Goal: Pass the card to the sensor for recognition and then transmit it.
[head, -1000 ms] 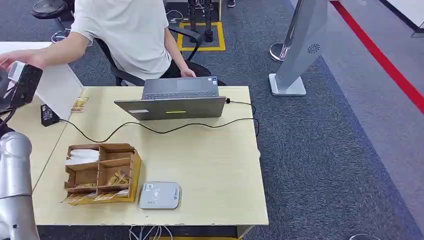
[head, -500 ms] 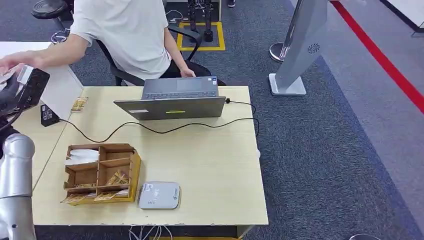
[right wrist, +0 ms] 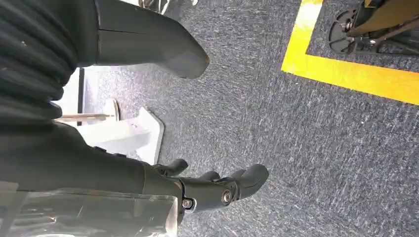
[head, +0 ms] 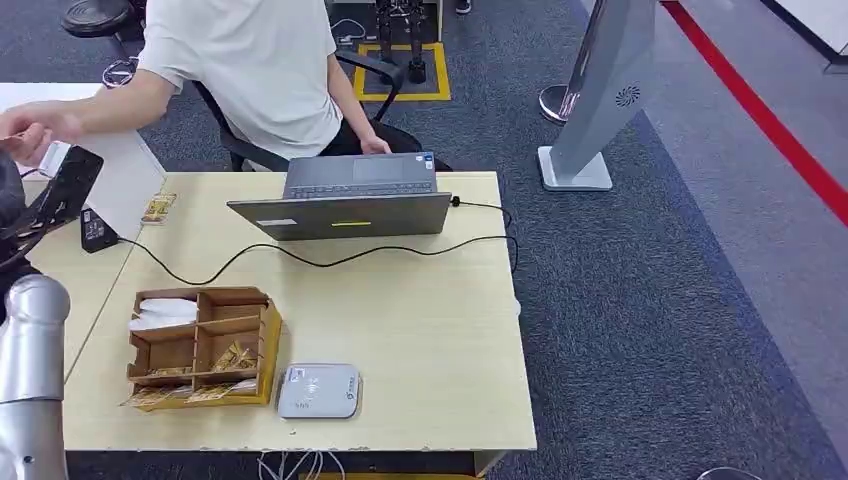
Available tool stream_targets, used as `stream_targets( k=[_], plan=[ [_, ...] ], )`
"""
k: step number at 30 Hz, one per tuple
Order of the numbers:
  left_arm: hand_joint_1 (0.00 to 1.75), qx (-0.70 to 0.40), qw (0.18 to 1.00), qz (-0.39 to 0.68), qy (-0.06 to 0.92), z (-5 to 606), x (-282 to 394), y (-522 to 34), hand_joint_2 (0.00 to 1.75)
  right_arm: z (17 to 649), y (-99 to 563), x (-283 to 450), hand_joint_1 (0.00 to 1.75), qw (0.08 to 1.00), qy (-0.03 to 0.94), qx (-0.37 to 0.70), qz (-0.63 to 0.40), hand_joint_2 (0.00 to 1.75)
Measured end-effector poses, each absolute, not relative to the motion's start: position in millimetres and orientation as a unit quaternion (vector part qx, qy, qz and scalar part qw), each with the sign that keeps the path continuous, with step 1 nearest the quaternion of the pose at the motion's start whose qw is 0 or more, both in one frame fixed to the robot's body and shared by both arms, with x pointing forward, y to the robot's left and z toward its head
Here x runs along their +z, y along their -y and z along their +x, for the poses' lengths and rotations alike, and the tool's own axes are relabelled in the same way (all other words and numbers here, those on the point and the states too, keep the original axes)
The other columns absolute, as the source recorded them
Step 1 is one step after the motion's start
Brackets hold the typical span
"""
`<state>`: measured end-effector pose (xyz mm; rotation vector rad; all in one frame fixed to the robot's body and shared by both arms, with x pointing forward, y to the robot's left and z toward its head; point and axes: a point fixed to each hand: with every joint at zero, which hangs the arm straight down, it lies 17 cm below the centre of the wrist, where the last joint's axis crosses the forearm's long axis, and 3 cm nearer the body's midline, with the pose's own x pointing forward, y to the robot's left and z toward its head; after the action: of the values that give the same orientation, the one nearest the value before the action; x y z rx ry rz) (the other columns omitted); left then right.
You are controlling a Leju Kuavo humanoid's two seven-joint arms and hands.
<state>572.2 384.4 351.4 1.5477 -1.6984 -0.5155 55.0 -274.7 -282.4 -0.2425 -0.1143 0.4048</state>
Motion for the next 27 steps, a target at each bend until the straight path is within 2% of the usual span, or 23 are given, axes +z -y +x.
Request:
stream_targets(
  k=[27],
  plan=[
    [1.75,-0.221,0.396,0.596,0.663,575.0,338.2,-380.1,1.75,55.4,275.3,-282.3,0.0,0.969,0.058,0.206,-0.121,1.75]
  ],
)
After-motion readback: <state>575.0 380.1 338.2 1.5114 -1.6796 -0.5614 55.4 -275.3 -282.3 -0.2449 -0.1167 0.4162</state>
